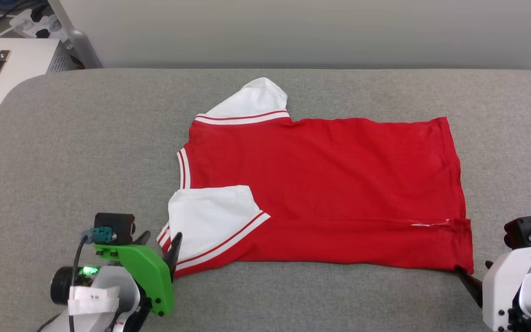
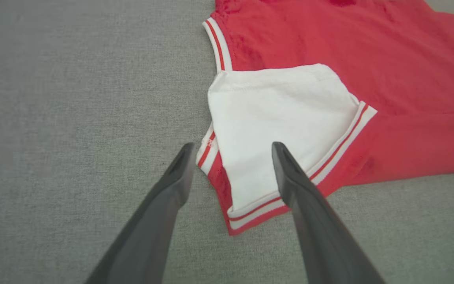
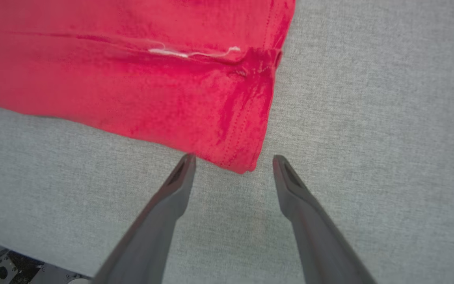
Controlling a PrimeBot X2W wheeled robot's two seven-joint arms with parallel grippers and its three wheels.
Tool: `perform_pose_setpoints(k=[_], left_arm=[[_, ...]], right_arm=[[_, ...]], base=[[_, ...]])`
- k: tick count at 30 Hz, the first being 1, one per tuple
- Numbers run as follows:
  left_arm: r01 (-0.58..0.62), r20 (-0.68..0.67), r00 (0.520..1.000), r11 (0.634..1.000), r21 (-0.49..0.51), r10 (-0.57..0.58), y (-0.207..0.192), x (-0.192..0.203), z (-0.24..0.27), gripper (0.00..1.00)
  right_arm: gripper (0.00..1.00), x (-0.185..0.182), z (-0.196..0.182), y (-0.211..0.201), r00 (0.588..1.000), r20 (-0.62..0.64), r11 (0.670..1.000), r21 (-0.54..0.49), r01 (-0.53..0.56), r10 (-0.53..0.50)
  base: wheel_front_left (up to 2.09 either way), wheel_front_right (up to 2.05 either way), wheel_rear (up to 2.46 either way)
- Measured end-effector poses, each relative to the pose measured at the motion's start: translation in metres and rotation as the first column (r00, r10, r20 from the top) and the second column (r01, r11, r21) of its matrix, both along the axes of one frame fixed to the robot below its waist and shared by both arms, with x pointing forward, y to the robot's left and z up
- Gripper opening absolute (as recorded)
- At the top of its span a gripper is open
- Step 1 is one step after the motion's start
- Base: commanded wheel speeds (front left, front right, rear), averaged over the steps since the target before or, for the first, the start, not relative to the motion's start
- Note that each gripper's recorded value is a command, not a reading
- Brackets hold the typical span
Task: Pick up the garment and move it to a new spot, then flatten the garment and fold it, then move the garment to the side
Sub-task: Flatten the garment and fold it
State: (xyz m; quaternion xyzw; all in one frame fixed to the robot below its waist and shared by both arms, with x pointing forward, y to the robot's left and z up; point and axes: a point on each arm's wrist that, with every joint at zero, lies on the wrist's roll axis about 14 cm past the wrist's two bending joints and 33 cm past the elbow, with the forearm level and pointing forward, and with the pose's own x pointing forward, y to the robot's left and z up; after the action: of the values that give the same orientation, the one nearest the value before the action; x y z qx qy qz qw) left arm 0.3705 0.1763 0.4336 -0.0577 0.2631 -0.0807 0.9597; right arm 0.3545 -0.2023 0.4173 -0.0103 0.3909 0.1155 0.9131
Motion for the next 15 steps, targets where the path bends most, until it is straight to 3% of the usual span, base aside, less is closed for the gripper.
perform_pose_setpoints(k=[6, 15], left_arm=[[0.008, -0.179, 0.984, 1.000, 0.009, -0.006, -0.002, -0.021, -0.028, 1.00], [-0.015, -0.261, 0.965, 0.999, 0.033, 0.023, 0.001, -0.020, -0.051, 1.00]], right_arm=[[1.00, -0.001, 0.011, 0.007, 1.000, -0.007, 1.000, -0.009, 0.014, -0.014], [1.00, -0.003, 0.002, 0.005, 0.998, -0.058, 0.999, -0.023, 0.034, -0.035]], base=[[0.00, 0.00, 0.00], [0.00, 0.00, 0.00]])
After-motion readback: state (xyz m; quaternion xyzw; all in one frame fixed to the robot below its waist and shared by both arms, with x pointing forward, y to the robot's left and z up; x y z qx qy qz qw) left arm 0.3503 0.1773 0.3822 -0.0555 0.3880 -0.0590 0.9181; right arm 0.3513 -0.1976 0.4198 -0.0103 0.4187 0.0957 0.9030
